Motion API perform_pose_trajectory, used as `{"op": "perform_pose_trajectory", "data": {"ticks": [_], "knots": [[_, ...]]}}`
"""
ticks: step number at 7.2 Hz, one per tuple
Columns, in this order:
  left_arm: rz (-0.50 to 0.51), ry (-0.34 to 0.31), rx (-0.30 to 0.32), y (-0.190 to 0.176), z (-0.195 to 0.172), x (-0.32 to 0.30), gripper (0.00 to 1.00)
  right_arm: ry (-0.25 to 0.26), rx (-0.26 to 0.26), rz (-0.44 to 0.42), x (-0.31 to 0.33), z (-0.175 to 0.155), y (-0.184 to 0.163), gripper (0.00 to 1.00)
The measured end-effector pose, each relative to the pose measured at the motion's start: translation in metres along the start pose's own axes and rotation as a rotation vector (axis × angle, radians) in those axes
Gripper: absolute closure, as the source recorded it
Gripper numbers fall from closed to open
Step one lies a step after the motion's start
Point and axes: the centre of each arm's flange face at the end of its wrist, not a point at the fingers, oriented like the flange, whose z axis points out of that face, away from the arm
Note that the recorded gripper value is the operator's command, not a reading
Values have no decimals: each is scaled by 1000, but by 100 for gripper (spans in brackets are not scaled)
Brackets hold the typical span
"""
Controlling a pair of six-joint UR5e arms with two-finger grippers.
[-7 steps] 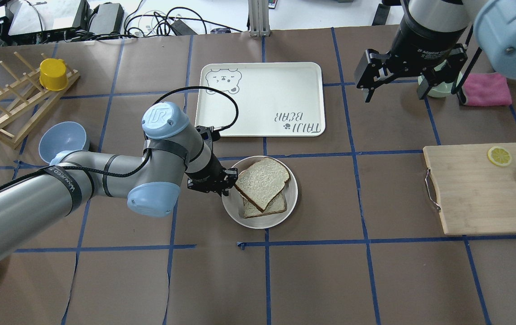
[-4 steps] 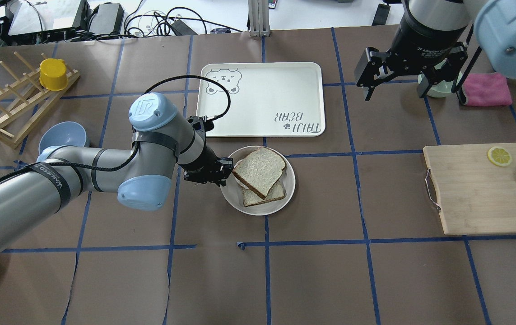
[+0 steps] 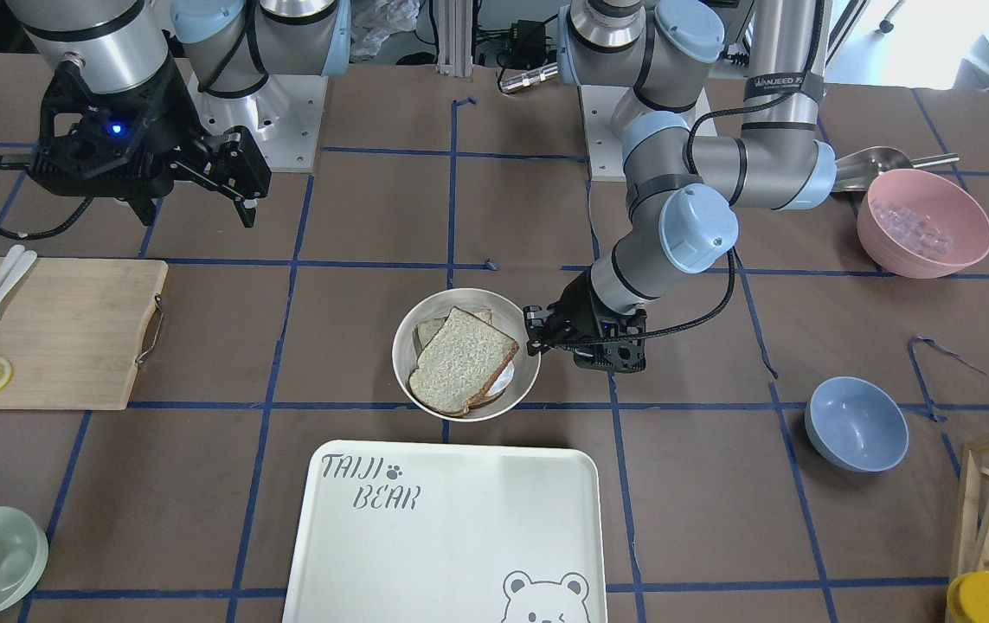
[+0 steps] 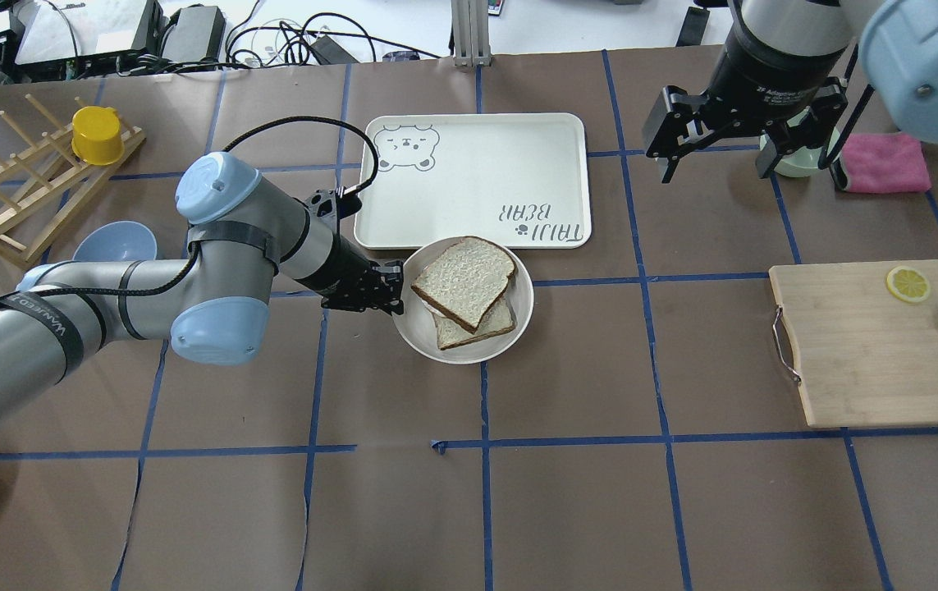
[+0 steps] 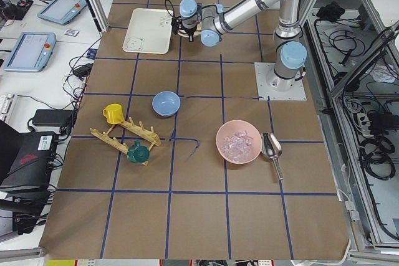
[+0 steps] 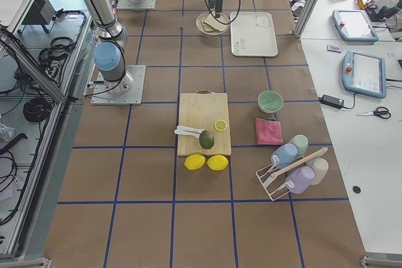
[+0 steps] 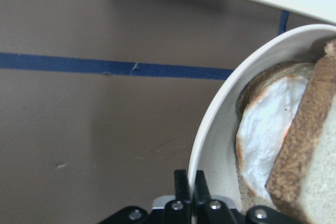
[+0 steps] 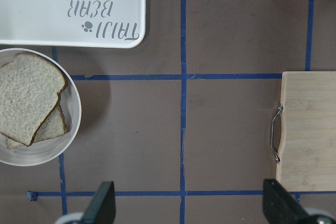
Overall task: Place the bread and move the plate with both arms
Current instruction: 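Slide the plate with the left gripper onto the bear-print tray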
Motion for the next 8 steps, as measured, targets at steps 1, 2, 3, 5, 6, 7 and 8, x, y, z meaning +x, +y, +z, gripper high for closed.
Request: {"op": "perform_pose_trajectory", "data": {"ticks": [1, 2, 3, 5, 6, 7, 8], "knots": [[12, 16, 14, -24, -8, 0, 100, -1, -1, 8, 4, 0, -1, 0], [26, 23, 25, -58, -16, 4, 100, -3, -6, 25, 13, 1, -3, 0], [36, 25, 38, -92, -19, 7, 100, -7, -9, 37, 19, 1, -3, 0], [50, 26, 64, -160, -8, 7, 100, -10, -12, 43, 23, 1, -3, 0], [46, 25, 64, -182, 5, 2, 100, -7, -12, 43, 23, 0, -2, 0], [41, 23, 55, -194, 21, -3, 100, -3, -9, 42, 23, -2, 0, 0], [37, 22, 46, -198, 33, -5, 100, -4, -7, 41, 22, -3, 2, 0]]}}
